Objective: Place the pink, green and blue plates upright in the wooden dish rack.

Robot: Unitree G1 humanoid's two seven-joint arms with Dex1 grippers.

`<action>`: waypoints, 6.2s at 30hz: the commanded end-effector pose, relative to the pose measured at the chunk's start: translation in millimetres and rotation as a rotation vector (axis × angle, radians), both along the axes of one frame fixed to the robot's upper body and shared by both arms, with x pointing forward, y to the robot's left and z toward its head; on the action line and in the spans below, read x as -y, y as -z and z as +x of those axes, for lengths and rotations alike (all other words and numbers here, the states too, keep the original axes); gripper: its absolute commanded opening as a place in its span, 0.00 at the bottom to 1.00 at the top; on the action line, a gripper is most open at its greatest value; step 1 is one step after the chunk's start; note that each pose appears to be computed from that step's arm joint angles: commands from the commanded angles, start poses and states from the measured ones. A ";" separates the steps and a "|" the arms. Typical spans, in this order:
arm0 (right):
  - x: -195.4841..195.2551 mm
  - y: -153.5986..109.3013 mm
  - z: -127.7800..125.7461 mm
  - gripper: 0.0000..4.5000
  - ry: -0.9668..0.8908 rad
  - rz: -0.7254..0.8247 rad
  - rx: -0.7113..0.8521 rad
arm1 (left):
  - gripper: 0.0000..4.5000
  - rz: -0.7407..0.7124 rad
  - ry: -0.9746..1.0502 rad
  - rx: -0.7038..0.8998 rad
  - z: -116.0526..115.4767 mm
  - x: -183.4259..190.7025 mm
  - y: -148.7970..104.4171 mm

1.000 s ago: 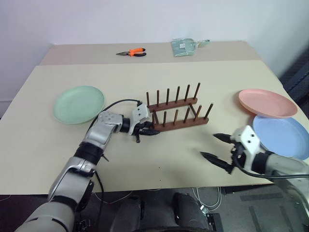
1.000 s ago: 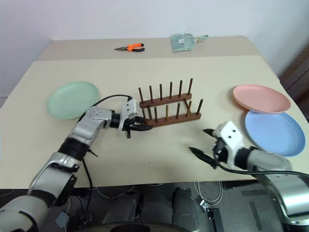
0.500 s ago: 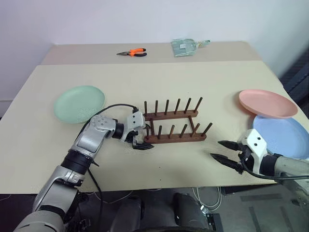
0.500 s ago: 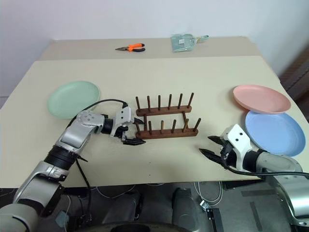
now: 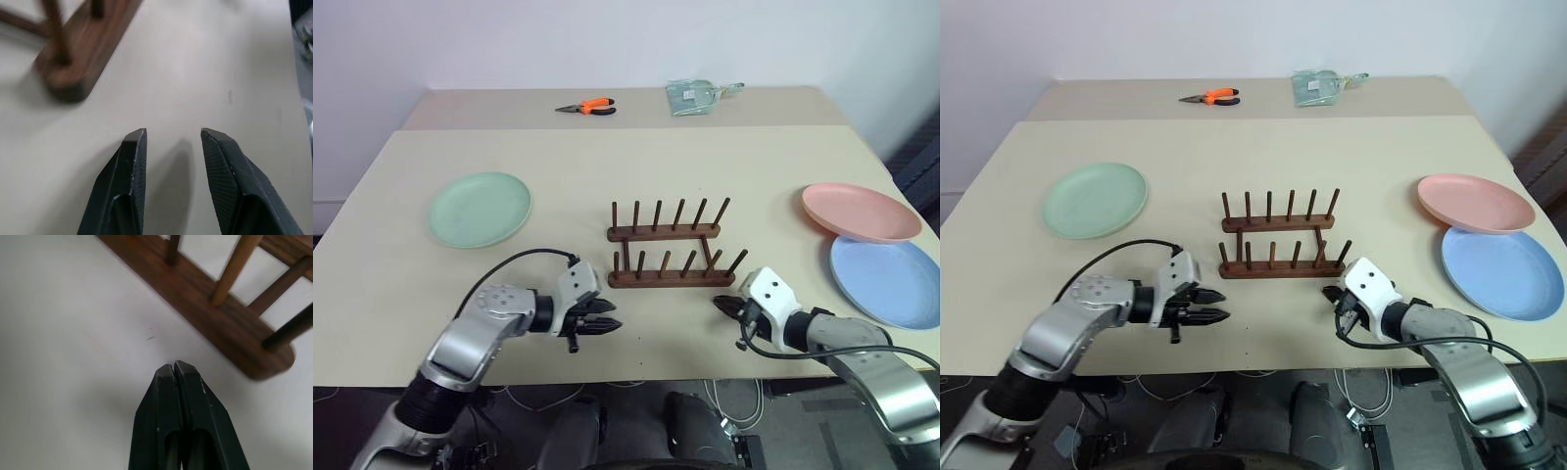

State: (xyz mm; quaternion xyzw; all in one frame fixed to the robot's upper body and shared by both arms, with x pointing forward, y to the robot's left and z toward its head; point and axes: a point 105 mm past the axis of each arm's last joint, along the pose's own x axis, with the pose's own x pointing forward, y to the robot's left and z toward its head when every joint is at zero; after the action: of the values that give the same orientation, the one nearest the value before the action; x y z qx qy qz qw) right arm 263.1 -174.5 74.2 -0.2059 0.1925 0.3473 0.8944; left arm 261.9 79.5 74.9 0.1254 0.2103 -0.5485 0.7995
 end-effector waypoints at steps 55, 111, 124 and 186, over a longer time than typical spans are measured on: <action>165.3 -148.0 91.3 0.01 0.272 -0.748 0.630 | 0.36 -0.212 -0.034 0.218 20.3 33.4 -54.2; -98.2 -193.2 0.6 0.99 -0.477 0.347 0.472 | 1.00 -0.169 -1.845 0.188 94.9 -235.4 -54.4; -101.7 -142.2 14.7 1.00 -0.374 0.251 0.447 | 0.15 -0.513 -1.807 -0.137 97.2 -212.3 -34.9; -107.1 -216.4 29.3 0.00 -0.294 0.917 0.310 | 0.89 -0.298 -0.531 0.341 63.4 -79.6 -78.4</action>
State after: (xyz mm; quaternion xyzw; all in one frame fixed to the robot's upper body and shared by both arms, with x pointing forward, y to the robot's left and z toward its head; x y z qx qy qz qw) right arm 300.0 -66.9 282.7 0.1244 -0.1396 0.4809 0.8566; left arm 335.7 172.7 138.8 0.0345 0.0400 -0.2678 0.9620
